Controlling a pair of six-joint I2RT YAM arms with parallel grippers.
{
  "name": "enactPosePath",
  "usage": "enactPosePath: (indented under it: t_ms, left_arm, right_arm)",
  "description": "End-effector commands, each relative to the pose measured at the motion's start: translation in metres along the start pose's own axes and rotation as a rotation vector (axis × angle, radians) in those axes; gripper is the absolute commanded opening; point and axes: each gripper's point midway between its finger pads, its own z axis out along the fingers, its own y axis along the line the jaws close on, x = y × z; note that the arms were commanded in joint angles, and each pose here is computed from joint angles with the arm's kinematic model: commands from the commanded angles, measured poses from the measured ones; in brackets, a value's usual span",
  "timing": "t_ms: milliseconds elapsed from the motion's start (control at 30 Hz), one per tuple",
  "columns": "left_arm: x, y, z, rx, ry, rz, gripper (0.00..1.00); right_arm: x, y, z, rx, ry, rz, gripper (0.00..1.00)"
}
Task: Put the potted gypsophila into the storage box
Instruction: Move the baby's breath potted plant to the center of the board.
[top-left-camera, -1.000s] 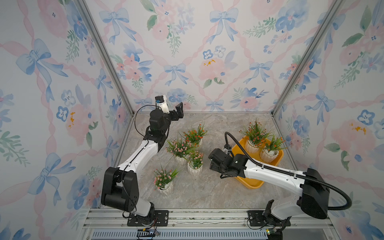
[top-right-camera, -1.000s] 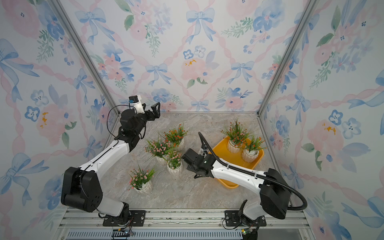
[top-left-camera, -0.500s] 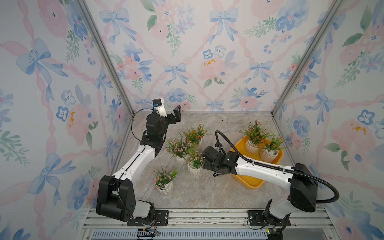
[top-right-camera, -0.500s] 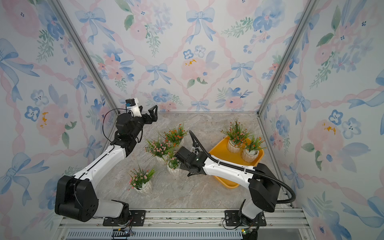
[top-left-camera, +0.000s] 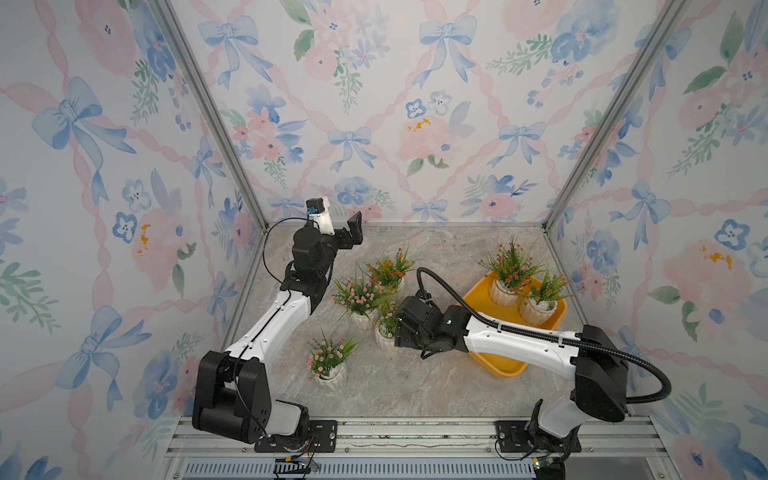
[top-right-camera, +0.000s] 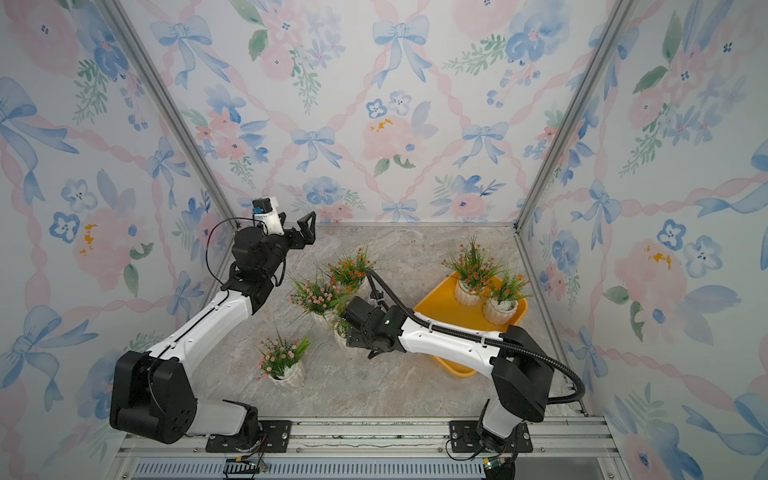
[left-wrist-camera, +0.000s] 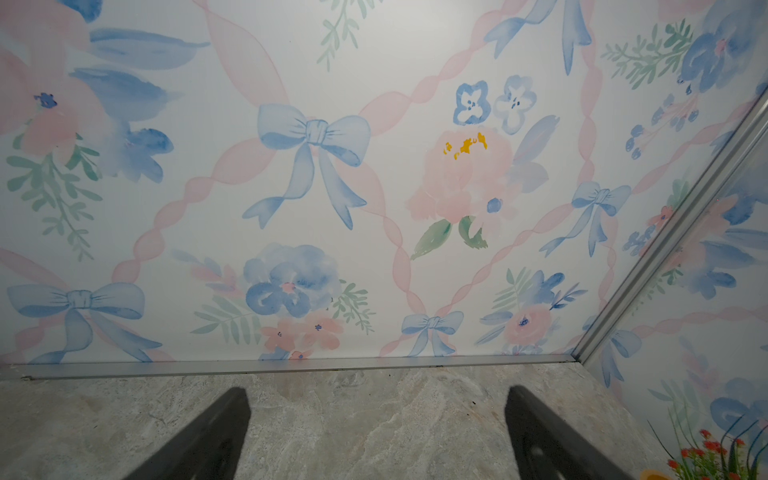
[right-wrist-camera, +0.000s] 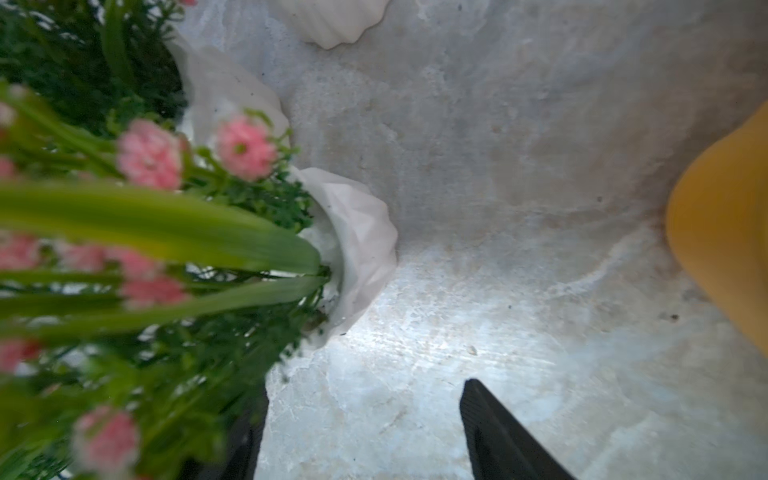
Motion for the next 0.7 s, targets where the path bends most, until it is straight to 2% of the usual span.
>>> enactPosePath:
  t_ms: [0, 200, 467, 667]
  left_arm:
    - [-0.01, 0.003, -0.005, -0.01, -0.025, 0.023, 0.98]
    - [-0.008, 0.003, -0.005, -0.011, -0.021, 0.021, 0.98]
    - [-0.006, 0.005, -0.008, -0.018, -0.019, 0.018, 0.98]
    - [-0.011, 0.006, -0.01, -0.024, -0.031, 0.002, 0.98]
  right_arm:
    - [0.007, 0.019, 0.016, -0.03, 0.048, -0.062, 0.76]
    - [0.012, 0.001, 0.041, 0.077, 0.095, -0.051, 0.74]
    - [0.0, -0.044, 0.038, 0.126, 0.043, 0.026, 0.73]
    - [-0.019, -0.08, 0.034, 0.174, 0.046, 0.004, 0.73]
